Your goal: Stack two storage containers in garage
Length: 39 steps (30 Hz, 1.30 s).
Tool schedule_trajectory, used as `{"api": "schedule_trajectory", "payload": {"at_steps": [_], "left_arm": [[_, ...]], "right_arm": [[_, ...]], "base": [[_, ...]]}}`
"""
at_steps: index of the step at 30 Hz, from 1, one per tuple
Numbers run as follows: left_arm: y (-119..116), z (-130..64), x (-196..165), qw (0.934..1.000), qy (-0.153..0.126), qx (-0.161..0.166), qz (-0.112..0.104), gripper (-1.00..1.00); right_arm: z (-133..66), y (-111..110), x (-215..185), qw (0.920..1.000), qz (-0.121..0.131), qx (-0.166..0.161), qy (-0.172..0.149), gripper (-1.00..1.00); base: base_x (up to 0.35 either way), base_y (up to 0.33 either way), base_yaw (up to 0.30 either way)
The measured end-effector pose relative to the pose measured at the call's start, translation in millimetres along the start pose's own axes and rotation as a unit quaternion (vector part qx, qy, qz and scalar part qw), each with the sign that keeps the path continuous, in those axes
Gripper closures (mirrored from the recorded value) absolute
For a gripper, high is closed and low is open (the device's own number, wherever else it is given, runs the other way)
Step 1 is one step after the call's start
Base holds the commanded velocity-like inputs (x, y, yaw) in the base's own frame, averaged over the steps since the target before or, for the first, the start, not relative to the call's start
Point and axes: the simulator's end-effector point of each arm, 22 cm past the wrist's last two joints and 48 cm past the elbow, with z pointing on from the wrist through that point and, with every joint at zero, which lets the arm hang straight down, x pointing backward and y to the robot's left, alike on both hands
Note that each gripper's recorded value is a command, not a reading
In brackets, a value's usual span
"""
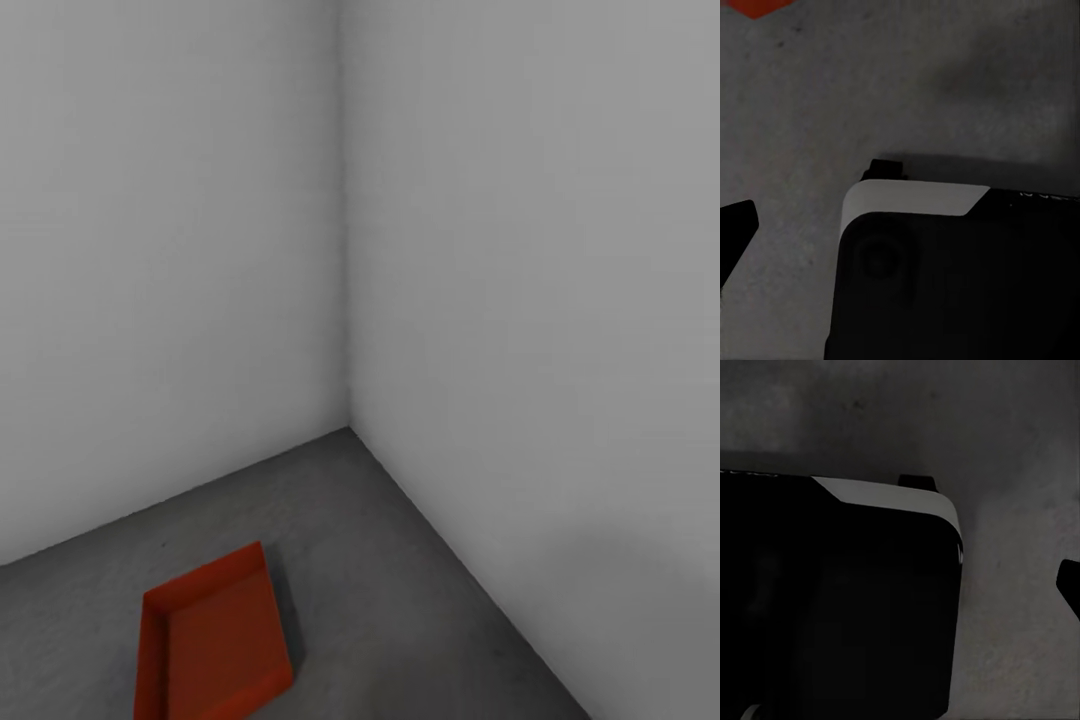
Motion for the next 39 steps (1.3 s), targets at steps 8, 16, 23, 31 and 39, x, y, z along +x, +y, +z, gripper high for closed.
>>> {"api": "schedule_trajectory", "payload": {"at_steps": [8, 16, 23, 31, 39], "left_arm": [[-0.2, -0.4, -2.4, 1.0000, -0.003, 0.000, 0.000, -1.00], [-0.2, -0.5, -2.6, 1.0000, -0.003, 0.000, 0.000, -1.00], [-0.3, -0.6, -3.4, 1.0000, -0.004, 0.000, 0.000, -1.00], [-0.5, -1.0, -5.6, 1.0000, -0.007, 0.001, 0.000, -1.00], [-0.6, -1.3, -7.3, 1.0000, -0.009, 0.001, -0.001, -1.00]], "right_arm": [[-0.2, -0.3, -2.4, 1.0000, 0.001, 0.000, -0.003, -1.00], [-0.2, -0.3, -2.5, 1.0000, 0.001, 0.000, -0.003, -1.00], [-0.5, 0.6, -3.2, 1.0000, 0.003, 0.000, -0.004, -1.00], [-0.7, 0.4, -5.3, 1.0000, 0.004, 0.000, -0.006, -1.00], [-0.8, -0.4, -6.6, 1.0000, 0.003, 0.001, -0.008, -1.00]], "base": [[0.000, 0.000, -0.163], [0.000, 0.000, -0.035], [0.000, 0.000, -0.168], [0.000, 0.000, -0.117], [0.000, 0.000, -0.071]]}}
